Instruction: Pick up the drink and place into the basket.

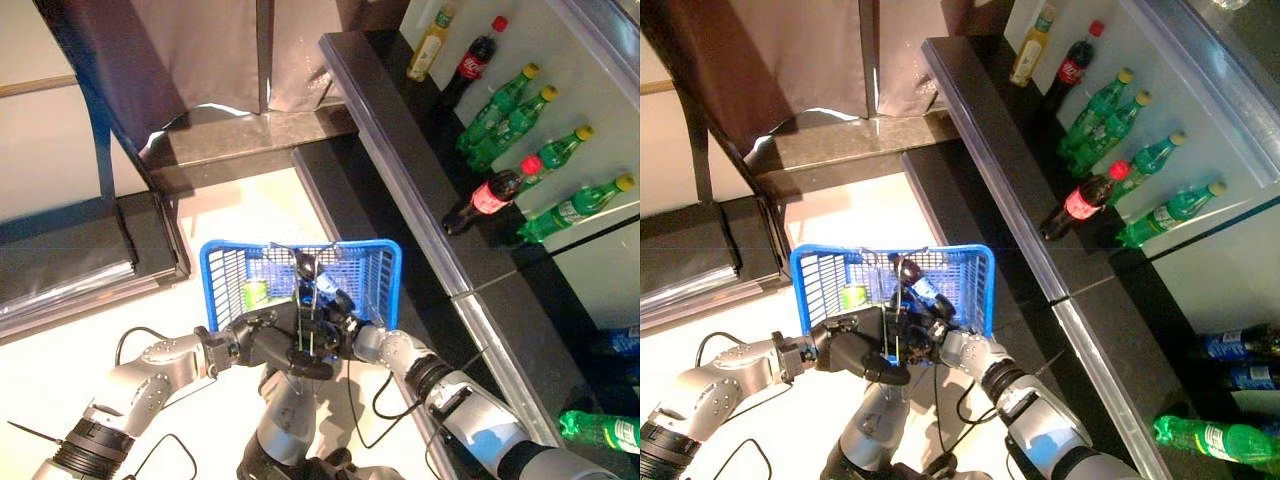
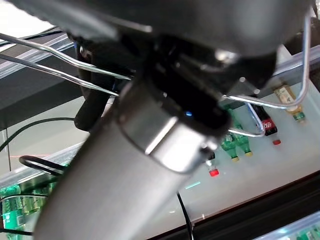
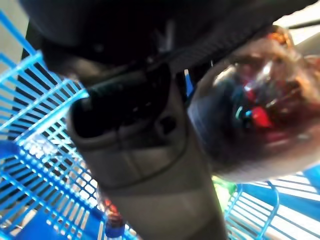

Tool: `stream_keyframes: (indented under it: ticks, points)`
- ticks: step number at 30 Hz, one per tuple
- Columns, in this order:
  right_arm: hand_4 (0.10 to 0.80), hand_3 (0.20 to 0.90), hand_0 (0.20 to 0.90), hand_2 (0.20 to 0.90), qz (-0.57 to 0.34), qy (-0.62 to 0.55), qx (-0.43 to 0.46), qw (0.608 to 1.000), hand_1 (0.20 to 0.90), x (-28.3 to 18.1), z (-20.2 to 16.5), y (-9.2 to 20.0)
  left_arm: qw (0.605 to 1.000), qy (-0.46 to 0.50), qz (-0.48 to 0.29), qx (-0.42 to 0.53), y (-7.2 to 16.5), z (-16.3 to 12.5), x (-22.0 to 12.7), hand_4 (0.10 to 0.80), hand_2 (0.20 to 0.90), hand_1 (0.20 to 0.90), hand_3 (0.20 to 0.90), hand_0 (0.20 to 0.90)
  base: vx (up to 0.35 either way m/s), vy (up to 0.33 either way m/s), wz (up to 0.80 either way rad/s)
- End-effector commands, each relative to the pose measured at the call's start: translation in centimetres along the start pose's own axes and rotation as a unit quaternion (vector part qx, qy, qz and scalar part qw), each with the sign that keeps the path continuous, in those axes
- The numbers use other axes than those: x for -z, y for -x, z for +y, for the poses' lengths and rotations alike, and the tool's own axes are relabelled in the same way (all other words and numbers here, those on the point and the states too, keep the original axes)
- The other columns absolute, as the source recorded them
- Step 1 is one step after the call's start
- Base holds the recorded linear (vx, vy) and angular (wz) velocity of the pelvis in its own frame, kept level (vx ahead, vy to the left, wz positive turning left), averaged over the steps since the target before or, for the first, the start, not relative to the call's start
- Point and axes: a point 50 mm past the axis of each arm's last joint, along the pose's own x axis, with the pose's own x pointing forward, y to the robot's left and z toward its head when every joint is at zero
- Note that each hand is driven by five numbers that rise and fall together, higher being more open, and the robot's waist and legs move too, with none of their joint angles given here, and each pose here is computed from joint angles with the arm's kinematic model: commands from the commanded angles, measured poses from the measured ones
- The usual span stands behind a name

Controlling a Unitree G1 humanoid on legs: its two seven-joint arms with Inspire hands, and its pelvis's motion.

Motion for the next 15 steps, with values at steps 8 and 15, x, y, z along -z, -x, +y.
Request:
stream_keyframes:
  ticks: [8, 15]
  points:
    - [0.8, 0.9, 0.9, 0.9, -0.178, -0.024, -0.016, 0.984, 0.9, -7.7, 1.2, 2.2, 0.911, -0.02, -0.174, 0.374, -1.9, -10.6, -3.8, 0.1, 0.3, 0.3, 0.2, 0.3, 0.0, 0.0, 0.0]
    - [0.8, 0.9, 0.9, 0.9, -0.219, -0.025, -0.01, 0.975, 0.9, -9.0, 0.7, 3.3, 0.914, -0.02, -0.18, 0.364, -1.4, -10.2, -3.9, 0.1, 0.3, 0.3, 0.2, 0.3, 0.0, 0.0, 0.0]
